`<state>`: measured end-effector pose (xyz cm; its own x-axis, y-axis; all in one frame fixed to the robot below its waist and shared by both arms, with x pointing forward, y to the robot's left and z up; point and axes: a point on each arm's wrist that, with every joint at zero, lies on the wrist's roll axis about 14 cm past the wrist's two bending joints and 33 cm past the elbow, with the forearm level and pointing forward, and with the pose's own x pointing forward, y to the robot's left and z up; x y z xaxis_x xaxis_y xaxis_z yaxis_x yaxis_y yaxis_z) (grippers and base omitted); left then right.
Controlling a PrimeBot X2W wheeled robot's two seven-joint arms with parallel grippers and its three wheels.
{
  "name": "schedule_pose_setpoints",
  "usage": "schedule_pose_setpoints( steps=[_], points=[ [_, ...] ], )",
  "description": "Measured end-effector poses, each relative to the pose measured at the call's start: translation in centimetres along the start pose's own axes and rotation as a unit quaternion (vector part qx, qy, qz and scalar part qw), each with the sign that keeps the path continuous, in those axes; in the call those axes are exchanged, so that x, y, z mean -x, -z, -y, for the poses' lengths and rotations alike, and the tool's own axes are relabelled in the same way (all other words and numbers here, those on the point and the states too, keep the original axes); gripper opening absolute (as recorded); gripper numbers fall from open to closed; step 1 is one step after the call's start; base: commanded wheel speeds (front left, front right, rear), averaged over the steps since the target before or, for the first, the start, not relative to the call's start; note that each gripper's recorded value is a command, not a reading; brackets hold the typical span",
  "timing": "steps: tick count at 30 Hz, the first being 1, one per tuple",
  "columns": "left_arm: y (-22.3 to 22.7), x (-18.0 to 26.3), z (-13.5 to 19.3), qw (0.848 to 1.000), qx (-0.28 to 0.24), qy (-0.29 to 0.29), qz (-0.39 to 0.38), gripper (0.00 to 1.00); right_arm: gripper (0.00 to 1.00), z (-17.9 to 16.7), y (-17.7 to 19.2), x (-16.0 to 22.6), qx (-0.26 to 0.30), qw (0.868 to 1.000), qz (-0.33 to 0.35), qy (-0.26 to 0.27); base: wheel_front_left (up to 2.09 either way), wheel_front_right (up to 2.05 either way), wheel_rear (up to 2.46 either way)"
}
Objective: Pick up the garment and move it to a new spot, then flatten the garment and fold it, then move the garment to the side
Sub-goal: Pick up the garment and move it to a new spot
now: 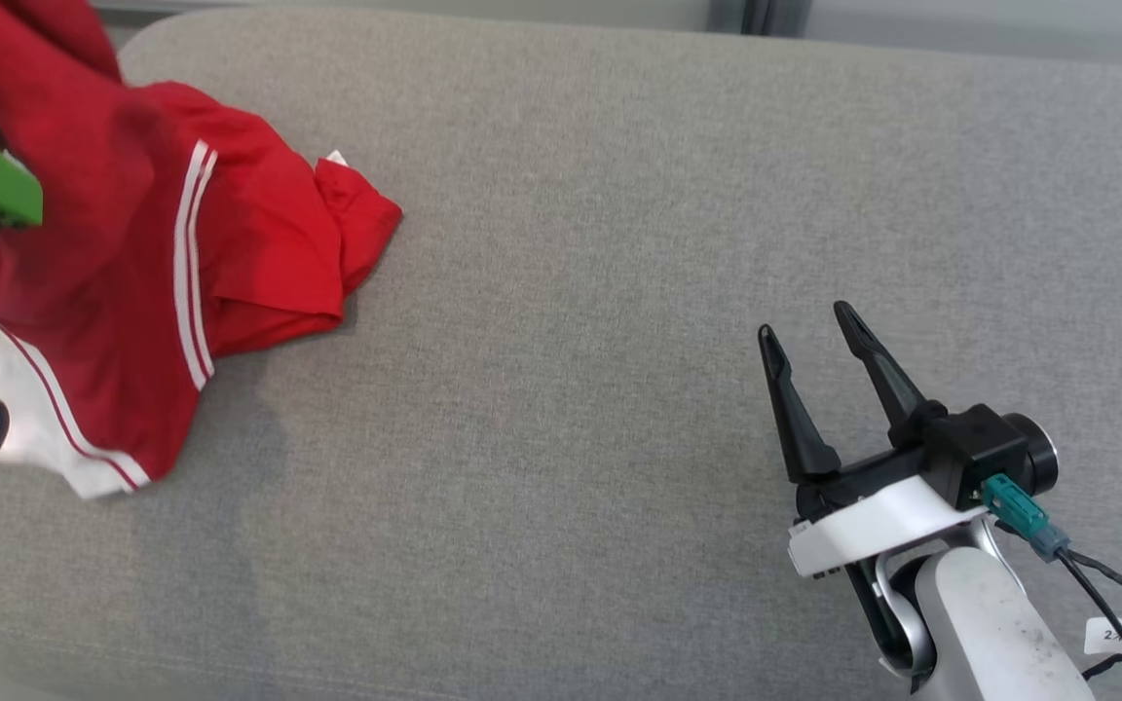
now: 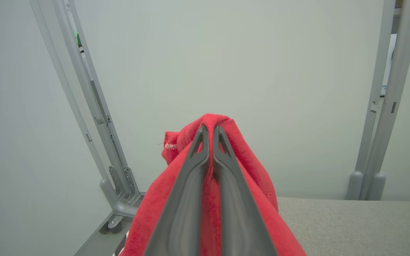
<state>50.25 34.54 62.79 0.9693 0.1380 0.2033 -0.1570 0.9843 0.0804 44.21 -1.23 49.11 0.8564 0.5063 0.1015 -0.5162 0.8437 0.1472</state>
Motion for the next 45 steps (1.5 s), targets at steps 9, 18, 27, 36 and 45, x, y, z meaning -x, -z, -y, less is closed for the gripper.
schedule_pose_setpoints(
  steps=[9,18,27,36,45],
  points=[
    [-10.5,1.8,6.0,0.985,0.029,0.088,0.147,0.00,1.00,0.0,-3.6,1.7,0.008,0.999,0.037,0.020,0.00,0.00,0.00],
    [-14.4,2.6,14.4,0.966,0.061,0.181,0.174,0.00,1.00,3.7,-6.5,4.9,0.008,0.994,0.071,0.088,0.00,0.00,0.00],
    [-15.3,1.6,23.0,0.948,0.067,0.252,0.183,0.00,1.00,8.5,-9.5,9.1,0.022,0.978,0.107,0.175,0.00,0.00,0.00],
    [-12.8,0.8,33.4,0.928,0.028,0.318,0.190,0.00,1.00,12.3,-11.0,14.3,0.029,0.957,0.124,0.259,0.00,0.00,0.00],
    [-4.7,5.5,45.3,0.900,0.129,0.410,0.065,0.00,1.00,14.4,-11.3,18.2,0.033,0.940,0.123,0.318,0.00,0.00,0.00]
  ],
)
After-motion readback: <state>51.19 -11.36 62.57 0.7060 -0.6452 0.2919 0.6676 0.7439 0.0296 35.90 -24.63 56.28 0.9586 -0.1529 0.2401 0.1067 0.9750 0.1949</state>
